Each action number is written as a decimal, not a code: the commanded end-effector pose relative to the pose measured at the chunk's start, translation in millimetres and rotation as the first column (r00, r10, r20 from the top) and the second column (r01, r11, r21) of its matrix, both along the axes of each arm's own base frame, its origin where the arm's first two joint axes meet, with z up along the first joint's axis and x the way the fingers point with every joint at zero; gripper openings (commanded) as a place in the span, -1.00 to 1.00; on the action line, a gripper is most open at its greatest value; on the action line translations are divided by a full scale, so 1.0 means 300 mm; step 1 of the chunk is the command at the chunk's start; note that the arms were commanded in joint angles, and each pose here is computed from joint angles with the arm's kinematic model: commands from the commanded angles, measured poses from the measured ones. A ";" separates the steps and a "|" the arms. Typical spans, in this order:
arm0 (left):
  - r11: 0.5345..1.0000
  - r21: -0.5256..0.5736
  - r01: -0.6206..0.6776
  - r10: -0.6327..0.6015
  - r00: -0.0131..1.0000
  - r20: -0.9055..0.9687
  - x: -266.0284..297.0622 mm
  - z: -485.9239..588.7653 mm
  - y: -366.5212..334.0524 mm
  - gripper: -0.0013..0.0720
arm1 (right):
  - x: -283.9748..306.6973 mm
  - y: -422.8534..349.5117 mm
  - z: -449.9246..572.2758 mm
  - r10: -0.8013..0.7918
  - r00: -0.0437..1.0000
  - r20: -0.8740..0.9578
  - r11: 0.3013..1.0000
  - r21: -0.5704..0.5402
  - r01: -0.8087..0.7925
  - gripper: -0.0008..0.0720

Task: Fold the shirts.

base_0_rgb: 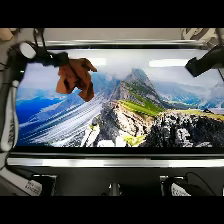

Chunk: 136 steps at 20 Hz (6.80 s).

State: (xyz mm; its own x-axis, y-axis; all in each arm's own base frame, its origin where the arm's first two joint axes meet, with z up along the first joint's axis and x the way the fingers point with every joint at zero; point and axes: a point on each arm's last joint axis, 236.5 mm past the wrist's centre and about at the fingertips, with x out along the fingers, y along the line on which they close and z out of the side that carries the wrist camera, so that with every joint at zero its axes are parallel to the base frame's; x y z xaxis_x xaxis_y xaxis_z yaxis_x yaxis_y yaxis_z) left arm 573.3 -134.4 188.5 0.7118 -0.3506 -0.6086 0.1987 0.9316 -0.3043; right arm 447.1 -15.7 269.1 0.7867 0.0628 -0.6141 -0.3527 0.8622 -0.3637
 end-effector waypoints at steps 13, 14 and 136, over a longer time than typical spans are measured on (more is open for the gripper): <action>0.952 -0.143 0.272 -0.245 0.953 0.179 -0.586 0.269 -0.528 -0.90 | -0.395 -0.084 0.175 -0.147 0.989 -0.005 0.986 -0.078 0.146 0.87; 0.959 -0.127 0.253 -0.249 0.967 0.044 -0.596 0.058 -0.543 -0.90 | -0.374 -0.075 0.070 -0.138 0.982 -0.129 0.989 -0.067 0.131 0.86; 0.967 0.013 -0.253 0.197 0.782 0.592 -0.879 0.823 0.399 -0.90 | -0.572 -0.132 0.809 -0.217 0.677 0.703 0.914 -0.097 0.394 -0.92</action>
State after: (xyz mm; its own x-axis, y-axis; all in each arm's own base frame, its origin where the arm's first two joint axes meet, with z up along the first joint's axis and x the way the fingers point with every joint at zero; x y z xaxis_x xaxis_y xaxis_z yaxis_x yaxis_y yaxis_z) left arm 287.1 -13.4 492.1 0.9929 -0.0859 0.0819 0.0934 0.9913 -0.0930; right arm 247.4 -60.9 535.2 0.9308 -0.3032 0.2040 0.3652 0.7509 -0.5502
